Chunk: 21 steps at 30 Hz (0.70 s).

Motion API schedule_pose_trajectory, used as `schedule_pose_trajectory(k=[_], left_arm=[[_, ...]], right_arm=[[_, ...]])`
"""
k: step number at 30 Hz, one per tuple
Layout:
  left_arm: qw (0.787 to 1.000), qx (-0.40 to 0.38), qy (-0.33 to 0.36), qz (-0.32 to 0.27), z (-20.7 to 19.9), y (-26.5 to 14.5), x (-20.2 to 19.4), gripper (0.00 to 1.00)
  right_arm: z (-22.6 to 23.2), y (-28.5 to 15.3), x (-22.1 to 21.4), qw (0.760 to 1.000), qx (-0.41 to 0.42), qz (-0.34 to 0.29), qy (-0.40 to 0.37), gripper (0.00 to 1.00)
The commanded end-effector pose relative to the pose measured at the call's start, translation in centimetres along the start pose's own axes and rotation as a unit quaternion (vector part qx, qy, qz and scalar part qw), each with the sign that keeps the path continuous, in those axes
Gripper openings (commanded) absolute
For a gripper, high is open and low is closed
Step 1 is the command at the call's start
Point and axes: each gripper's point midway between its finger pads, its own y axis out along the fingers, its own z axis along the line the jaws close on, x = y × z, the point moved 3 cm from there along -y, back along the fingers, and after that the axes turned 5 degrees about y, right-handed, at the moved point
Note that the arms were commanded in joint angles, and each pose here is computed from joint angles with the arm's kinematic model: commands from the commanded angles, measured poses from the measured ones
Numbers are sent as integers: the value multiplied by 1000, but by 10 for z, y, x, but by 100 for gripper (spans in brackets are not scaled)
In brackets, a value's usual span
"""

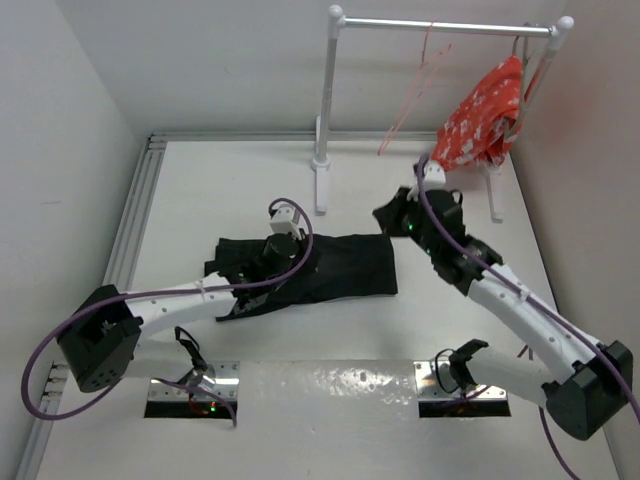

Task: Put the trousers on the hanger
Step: Fold the trousers at the center of the board, then pick up the hanger from the clothesline.

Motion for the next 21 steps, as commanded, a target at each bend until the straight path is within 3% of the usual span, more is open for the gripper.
schedule_pose_trajectory(k=[1, 3, 4, 5, 6, 7, 10, 15, 16, 21], left_arm=[[999, 14, 31, -28, 2, -5, 15, 0], [999, 9, 39, -30, 5, -5, 12, 0], [998, 3, 39, -39, 4, -7, 15, 0], [998, 0, 45, -41, 4, -8, 15, 0], [998, -2, 46, -45, 3, -11, 17, 0], [998, -1, 49, -45, 4, -12, 17, 0], [997, -6, 48, -53, 5, -18, 21, 0], [998, -20, 45, -49, 0, -20, 20, 0], [998, -23, 45, -48, 0, -19, 19, 0], [998, -28, 45, -44, -2, -19, 18, 0]], right_arm=[[3, 3, 77, 992, -73, -98, -30, 0], [-5, 24, 94, 988, -117, -99, -25, 0], [2, 24, 128, 985, -118, -129, -14, 1], [0, 30, 135, 983, -135, -125, -14, 6], [-9, 50, 136, 980, -163, -114, -16, 14], [-1, 50, 165, 978, -160, -136, -9, 32], [-7, 77, 185, 977, -167, -129, 7, 51], [-19, 114, 216, 984, -131, -110, 56, 53], [-27, 131, 206, 985, -132, -85, 70, 51], [-38, 155, 209, 986, -120, -82, 78, 34]])
